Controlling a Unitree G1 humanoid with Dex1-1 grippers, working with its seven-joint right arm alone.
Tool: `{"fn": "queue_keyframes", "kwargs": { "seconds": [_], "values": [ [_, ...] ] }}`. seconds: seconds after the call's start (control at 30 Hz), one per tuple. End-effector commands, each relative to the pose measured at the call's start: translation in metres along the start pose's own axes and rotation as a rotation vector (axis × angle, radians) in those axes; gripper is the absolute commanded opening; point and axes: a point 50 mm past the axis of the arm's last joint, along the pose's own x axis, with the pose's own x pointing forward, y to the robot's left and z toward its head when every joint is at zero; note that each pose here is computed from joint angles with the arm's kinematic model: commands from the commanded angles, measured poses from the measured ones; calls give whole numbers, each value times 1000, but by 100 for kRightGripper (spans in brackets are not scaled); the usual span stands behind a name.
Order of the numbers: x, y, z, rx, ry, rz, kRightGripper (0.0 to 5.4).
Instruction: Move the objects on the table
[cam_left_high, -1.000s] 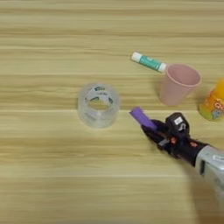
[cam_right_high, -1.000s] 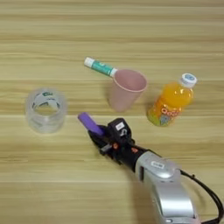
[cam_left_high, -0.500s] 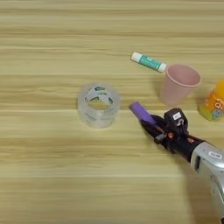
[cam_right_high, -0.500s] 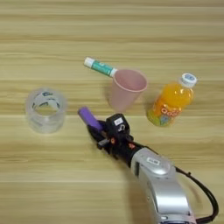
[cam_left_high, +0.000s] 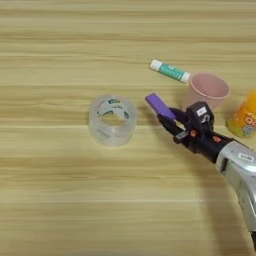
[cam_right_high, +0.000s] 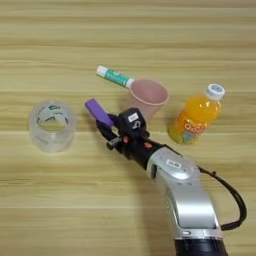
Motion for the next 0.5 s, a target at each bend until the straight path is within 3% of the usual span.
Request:
{"fn": "queue_keyframes", "kwargs": {
  "seconds": [0.03, 0.5],
  "values": [
    [8, 1, 42, -111, -134, 19, 141],
    [28, 32, 53, -132, -151, 166, 141]
  ]
}}
